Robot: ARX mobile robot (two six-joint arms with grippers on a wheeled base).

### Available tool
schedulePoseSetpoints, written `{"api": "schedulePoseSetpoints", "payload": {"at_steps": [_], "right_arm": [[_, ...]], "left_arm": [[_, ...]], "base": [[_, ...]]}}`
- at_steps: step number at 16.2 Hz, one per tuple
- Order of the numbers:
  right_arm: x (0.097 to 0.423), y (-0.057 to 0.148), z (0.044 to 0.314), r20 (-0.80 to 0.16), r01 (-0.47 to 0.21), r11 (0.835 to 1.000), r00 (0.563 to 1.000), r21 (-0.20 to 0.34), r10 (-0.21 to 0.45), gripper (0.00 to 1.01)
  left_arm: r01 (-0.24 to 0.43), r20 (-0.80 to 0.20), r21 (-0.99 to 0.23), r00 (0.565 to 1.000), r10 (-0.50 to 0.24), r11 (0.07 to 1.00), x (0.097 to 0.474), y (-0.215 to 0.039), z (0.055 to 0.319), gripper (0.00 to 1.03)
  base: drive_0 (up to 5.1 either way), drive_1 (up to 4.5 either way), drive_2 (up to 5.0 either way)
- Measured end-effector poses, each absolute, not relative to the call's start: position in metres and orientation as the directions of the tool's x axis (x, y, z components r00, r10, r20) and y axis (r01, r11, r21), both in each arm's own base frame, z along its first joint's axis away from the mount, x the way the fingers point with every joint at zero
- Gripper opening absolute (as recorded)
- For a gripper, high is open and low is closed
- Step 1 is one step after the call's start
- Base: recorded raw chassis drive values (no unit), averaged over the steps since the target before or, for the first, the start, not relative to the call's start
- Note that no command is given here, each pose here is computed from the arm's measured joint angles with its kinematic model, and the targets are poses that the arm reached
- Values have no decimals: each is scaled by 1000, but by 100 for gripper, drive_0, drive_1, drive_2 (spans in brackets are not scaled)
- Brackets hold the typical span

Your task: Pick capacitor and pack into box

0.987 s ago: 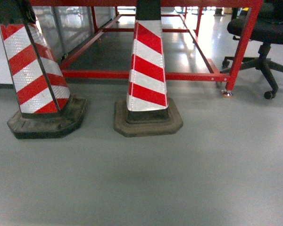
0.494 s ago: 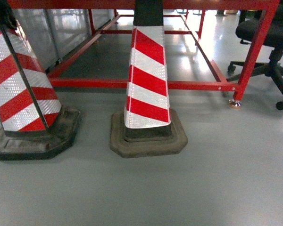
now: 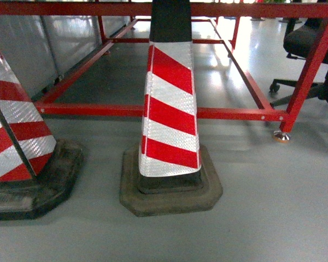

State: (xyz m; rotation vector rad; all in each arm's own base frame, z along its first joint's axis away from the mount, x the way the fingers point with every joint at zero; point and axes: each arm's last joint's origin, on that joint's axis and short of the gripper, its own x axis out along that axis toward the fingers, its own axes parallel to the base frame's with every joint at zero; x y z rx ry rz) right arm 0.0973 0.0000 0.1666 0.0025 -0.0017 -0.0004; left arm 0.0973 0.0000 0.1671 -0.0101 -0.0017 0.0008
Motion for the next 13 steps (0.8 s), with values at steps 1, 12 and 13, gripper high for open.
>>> {"api": "schedulePoseSetpoints", "payload": {"at_steps": [1, 12, 13], "right_arm": [[97, 0, 167, 2, 1, 1000, 1000, 2, -1, 98], [97, 0, 167, 2, 0, 1000, 1000, 2, 0, 98], [97, 0, 166, 0, 0, 1000, 1000, 2, 0, 98]], "left_arm": [[0, 1, -10, 1000, 0, 1000, 97, 0, 167, 44], [1, 0, -10, 1000, -1, 1000, 97, 0, 167, 44], [0, 0, -10, 1000, 0, 1000, 97, 0, 167, 44]], "base": [[-11, 368, -390], [-9, 301, -319], [0, 0, 0]]}}
